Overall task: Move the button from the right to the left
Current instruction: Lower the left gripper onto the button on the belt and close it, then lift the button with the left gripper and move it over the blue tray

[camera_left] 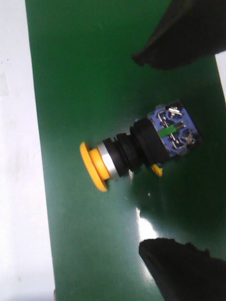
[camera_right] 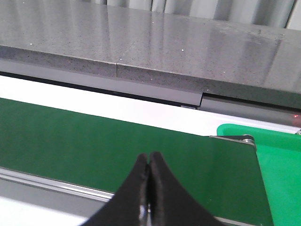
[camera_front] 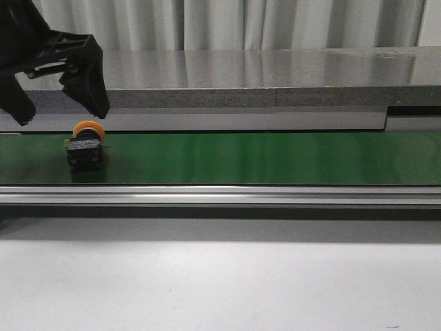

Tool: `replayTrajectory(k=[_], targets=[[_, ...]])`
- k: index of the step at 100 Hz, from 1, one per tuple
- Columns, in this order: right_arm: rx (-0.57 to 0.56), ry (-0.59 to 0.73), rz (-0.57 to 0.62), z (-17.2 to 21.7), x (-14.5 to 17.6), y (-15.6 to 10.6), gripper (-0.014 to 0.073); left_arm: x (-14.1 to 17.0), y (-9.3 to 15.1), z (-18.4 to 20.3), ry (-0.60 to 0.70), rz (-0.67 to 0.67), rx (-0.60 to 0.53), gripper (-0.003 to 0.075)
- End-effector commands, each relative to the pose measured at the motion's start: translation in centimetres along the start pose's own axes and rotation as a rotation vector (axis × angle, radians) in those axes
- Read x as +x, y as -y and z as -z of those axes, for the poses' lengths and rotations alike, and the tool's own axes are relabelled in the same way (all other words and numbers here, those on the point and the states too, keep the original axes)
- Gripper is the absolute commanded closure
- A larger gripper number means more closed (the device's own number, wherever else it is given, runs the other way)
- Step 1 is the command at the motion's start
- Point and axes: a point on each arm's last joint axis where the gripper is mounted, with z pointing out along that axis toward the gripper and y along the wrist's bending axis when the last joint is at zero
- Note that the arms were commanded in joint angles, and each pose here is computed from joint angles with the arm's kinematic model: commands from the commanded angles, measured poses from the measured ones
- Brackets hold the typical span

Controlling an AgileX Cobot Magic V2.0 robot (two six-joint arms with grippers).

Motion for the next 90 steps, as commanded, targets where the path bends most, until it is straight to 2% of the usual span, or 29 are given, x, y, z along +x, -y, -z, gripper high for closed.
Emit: replayTrajectory(k=[1,26,47,59,78,90], targets=[[0.028,0.093,-0.005,0.2,-1.5,0.3,0.0662,-1.5,0.4,1.3,0.098,0.012,0.016,0.0033],[0.028,0.093,-0.005,0.2,-1.5,0.3,0.0662,-1.0,0.0,-0.3,0.028,0.013,-0.021,0.0039],[0.028,0.093,-0.005,0.2,-1.5,0.3,0.0662,-0.7,-0.6,-1.3,-0.005,0.014,-0.088,0.0104],[0.028,0.093,-0.005,0.2,-1.5,0.3,0.0662,-0.6,-0.7,-1.6,-0.015,0.018,-0.091,0.0195],[0.028,0.093,-0.005,0.2,-1.5,0.3,0.0662,-0.5,-1.1,-1.5,-0.024,0.036,-0.098,0.0452],[0.028,0.093,-0.005,0.2,-1.5,0.3,0.0662,-0.7,-1.1,-0.7,-0.01,0.031,-0.102,0.0505]])
